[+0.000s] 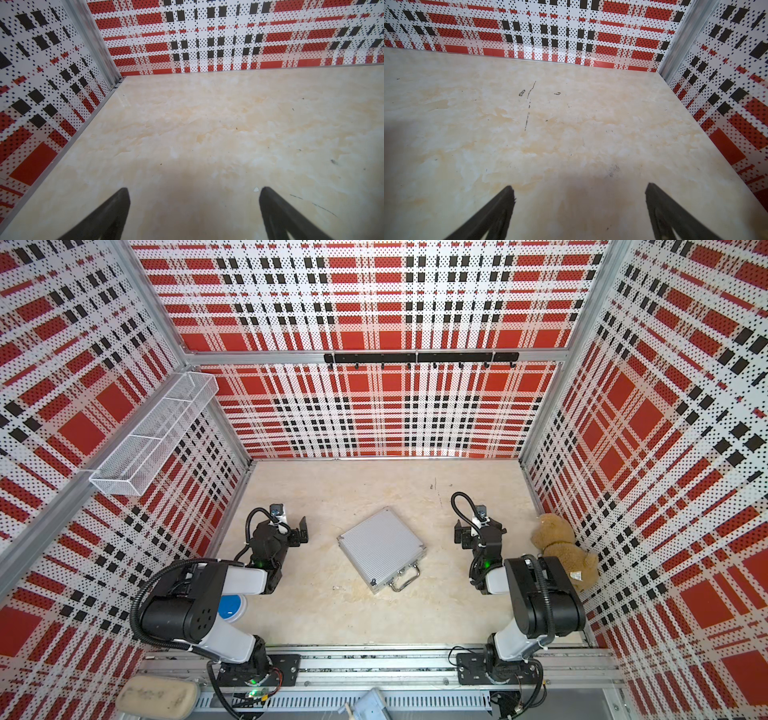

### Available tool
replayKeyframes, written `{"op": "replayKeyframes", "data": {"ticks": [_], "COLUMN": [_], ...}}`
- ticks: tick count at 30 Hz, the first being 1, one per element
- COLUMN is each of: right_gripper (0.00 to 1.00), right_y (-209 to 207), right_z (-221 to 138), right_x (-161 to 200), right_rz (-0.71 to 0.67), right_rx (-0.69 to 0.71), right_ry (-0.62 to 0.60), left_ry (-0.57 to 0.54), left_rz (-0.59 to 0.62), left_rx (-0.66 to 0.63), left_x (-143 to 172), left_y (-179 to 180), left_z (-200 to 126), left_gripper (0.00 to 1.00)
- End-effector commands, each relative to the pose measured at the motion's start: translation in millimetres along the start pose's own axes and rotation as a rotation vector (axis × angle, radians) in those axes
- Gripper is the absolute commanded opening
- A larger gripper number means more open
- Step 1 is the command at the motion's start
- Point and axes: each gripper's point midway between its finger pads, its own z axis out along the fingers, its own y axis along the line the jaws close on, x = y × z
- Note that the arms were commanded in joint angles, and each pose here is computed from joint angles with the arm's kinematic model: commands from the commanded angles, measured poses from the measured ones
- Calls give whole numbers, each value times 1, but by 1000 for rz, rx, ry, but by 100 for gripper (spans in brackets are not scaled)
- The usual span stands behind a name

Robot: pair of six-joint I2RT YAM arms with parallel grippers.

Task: Close the poker set cases
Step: Reset both arms

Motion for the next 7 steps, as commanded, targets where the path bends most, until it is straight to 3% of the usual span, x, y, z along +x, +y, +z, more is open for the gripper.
{"op": "replayKeyframes", "data": {"ticks": [1,7], "right_gripper": [100,100], "right_y": [-3,-3], "right_z": [2,2], "right_x": [-17,-16], "right_rz": [2,0], "right_rx": [12,12], "right_ry": [-60,-57], "left_ry": [-39,-34], "left_rz": [-4,-12], "left_rx": [-18,-6], "left_x": [-12,-12], "left_y": [2,2], "left_z": [3,4], "left_gripper": [100,99]}}
